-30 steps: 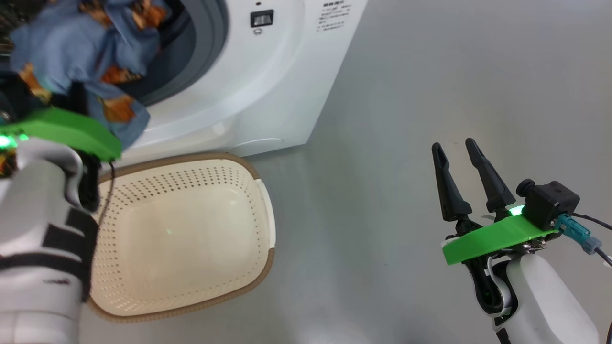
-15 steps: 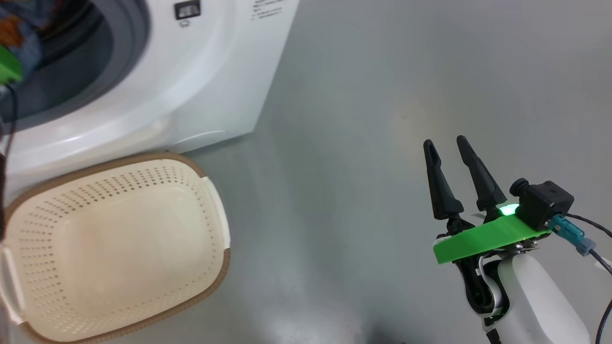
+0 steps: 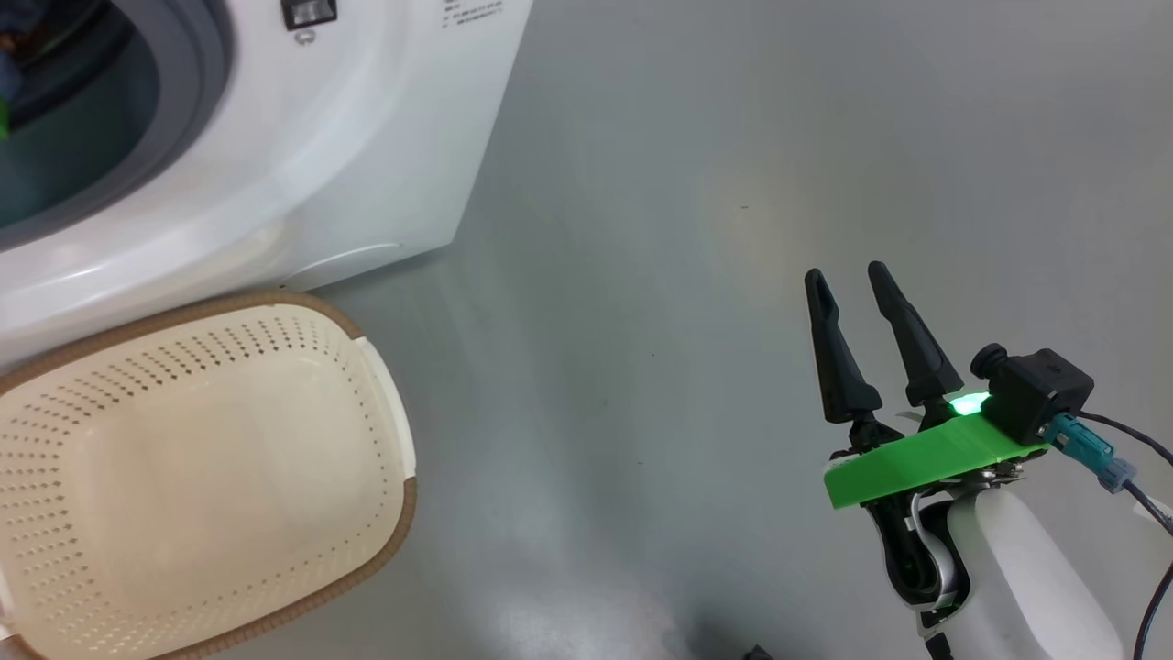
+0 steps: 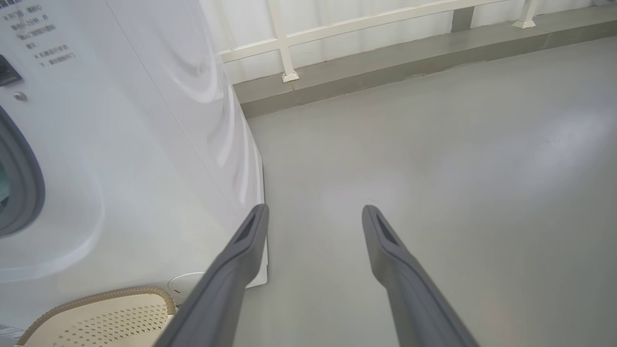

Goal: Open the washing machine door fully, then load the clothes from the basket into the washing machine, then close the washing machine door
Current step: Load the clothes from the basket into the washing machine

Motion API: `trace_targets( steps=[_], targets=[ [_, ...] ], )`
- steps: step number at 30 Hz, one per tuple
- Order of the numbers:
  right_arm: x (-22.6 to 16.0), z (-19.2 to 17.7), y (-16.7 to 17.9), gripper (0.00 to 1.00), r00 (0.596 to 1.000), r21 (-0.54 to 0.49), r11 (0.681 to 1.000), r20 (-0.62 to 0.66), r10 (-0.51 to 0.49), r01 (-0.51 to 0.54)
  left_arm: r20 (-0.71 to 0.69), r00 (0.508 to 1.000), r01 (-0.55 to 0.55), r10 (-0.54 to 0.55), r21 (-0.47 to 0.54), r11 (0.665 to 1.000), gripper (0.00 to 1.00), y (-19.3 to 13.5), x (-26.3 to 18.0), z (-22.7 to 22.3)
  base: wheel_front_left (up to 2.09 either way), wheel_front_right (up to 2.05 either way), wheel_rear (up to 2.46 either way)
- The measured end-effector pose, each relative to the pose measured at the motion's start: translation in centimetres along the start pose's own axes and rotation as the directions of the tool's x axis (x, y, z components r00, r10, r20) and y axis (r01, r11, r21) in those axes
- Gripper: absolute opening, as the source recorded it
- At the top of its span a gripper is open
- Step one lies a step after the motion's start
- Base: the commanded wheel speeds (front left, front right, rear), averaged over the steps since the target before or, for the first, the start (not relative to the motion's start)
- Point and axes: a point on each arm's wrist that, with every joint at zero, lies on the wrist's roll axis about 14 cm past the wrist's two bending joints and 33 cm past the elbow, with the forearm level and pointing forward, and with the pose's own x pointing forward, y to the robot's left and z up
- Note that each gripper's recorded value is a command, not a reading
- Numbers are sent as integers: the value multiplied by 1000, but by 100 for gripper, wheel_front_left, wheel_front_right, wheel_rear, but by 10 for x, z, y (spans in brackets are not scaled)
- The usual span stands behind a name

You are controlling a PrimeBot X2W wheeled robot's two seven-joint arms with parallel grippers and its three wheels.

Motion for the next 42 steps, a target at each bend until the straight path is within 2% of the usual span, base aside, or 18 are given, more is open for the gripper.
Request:
trace_targets(
  steps=[6, 13, 24, 32, 42],
  targets=[
    [2, 0, 8, 100, 1000, 11, 1000, 1, 22, -22, -69, 998, 1, -5, -53, 999, 100, -1, -10, -5, 0, 0, 0],
    [3, 5, 13, 100, 998, -4, 998, 9, 60, -60, 46, 999, 28, -23, -124, 992, 100, -14, -31, 5, 0, 0, 0],
    [9, 21, 30, 100, 991, -12, 992, 50, 128, -127, 147, 989, 51, -28, -155, 987, 100, -5, -76, 17, 0, 0, 0],
    [-2, 39, 29, 100, 986, -20, 990, 91, 142, -141, 190, 981, 71, -34, -189, 979, 100, -12, -128, 10, 0, 0, 0],
    [-24, 64, 35, 100, 971, -27, 984, 156, 180, -178, 208, 978, 44, -5, -180, 983, 100, 7, -203, -8, 0, 0, 0]
  ],
)
